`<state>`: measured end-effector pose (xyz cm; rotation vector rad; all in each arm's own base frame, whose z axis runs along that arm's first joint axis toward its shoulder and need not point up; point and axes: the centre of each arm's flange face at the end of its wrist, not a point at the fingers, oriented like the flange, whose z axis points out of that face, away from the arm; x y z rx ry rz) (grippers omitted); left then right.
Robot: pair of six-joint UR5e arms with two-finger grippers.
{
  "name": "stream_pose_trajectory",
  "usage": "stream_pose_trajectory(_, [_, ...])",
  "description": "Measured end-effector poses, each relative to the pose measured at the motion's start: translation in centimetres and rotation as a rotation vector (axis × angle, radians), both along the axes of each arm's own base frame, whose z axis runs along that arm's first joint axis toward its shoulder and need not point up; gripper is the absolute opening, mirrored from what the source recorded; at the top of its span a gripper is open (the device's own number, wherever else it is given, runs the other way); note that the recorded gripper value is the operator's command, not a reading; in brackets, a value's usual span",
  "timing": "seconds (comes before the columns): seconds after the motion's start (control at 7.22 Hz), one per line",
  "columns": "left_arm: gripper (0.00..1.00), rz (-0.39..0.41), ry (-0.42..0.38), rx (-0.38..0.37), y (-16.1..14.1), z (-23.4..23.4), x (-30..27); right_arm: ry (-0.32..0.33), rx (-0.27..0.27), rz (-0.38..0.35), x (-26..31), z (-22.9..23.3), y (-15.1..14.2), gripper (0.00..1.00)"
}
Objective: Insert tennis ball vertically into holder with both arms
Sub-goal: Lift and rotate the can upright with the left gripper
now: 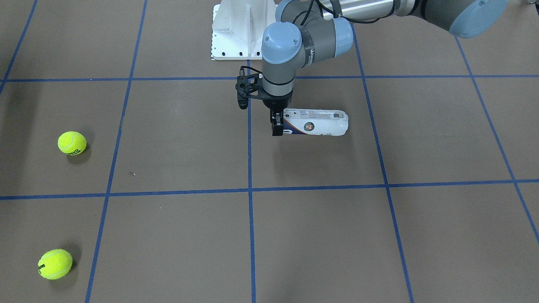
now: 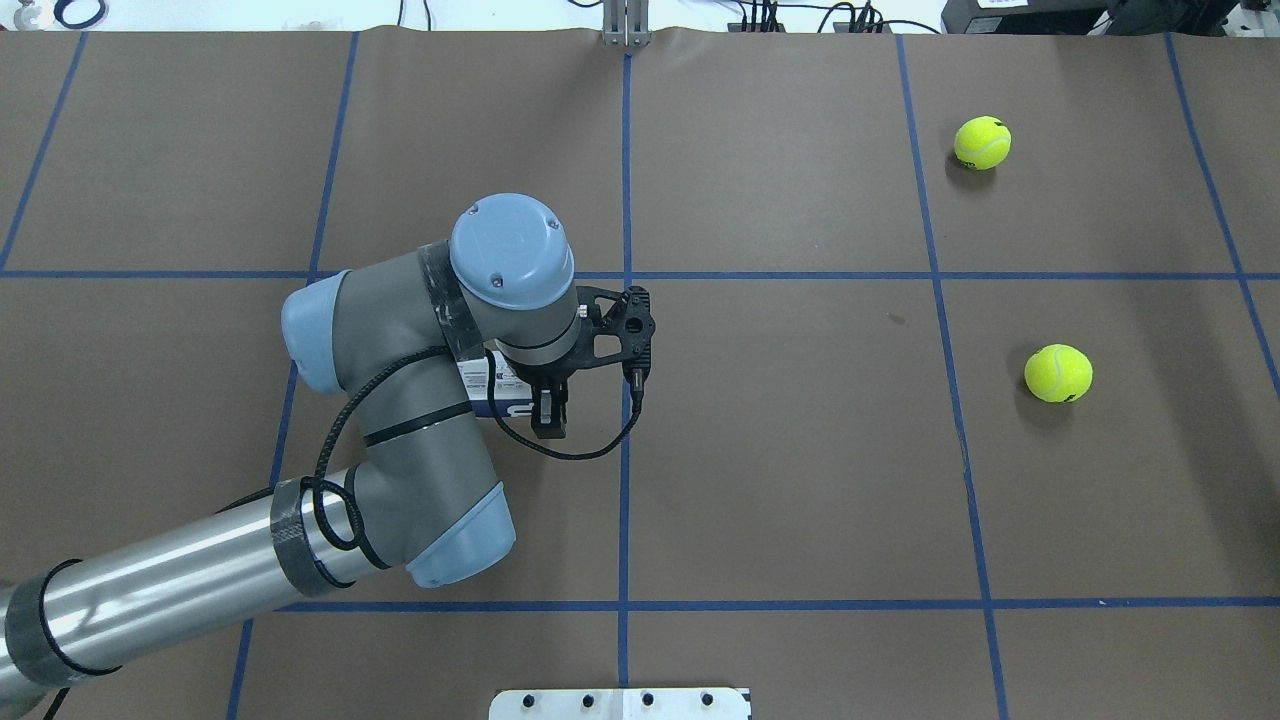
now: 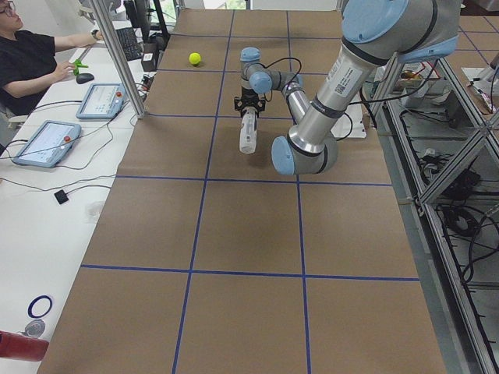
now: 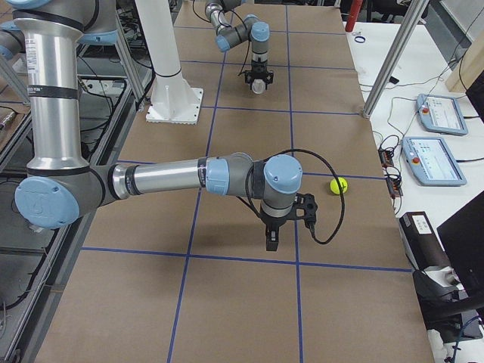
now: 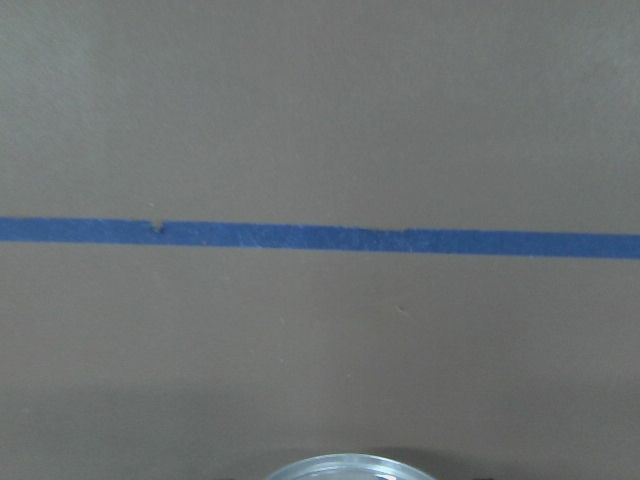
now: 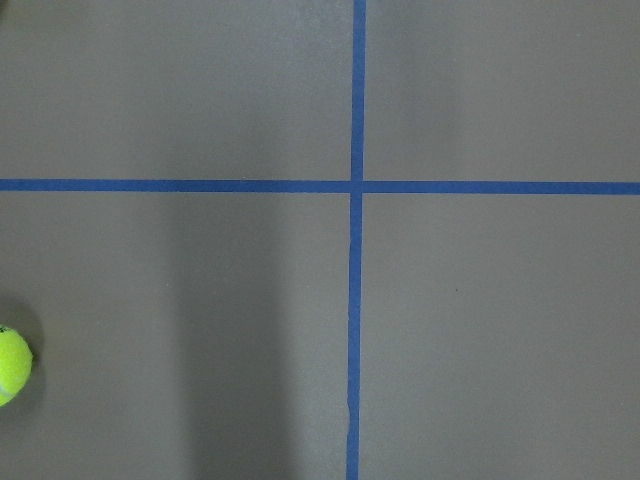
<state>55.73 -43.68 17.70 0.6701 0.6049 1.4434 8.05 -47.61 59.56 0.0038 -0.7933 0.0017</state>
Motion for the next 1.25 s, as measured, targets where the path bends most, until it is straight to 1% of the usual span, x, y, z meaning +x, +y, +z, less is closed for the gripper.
stream_pose_trajectory(0.28, [0.52,-0.049,0.081,0.024,-0.6,-3.4,-3.1,0.0,0.003,0.0,0.0,-0.2,-0.1,0.99])
stream_pose_trajectory(0.42, [0.52,-0.092,0.153,0.026,-1.0,-5.3,-4.3,-0.001,0.005,0.001,0.0,-0.3,-0.1,0.99])
stream_pose_trajectory(0.55, [0.52,-0.142,0.254,0.022,-1.3,-6.9,-5.1,-0.001,0.008,0.001,0.1,-0.4,-0.3,0.99])
stream_pose_trajectory(0.69, [0.52,-0.199,0.379,0.005,-1.5,-8.4,-5.6,0.0,0.012,0.002,0.1,-0.6,-0.4,0.99])
stream_pose_trajectory(0.83, [0.52,-0.256,0.508,-0.032,-1.8,-9.2,-5.7,0.001,0.015,0.001,0.1,-0.7,-0.5,0.99])
stream_pose_trajectory(0.97, [0.52,-0.302,0.647,-0.077,-2.2,-9.3,-5.4,0.003,0.017,0.001,0.1,-0.8,-0.6,0.99])
stream_pose_trajectory(1.25, [0.52,-0.376,0.926,-0.125,-3.3,-7.4,-5.1,0.004,0.02,0.001,0.1,-1.0,-0.7,0.99])
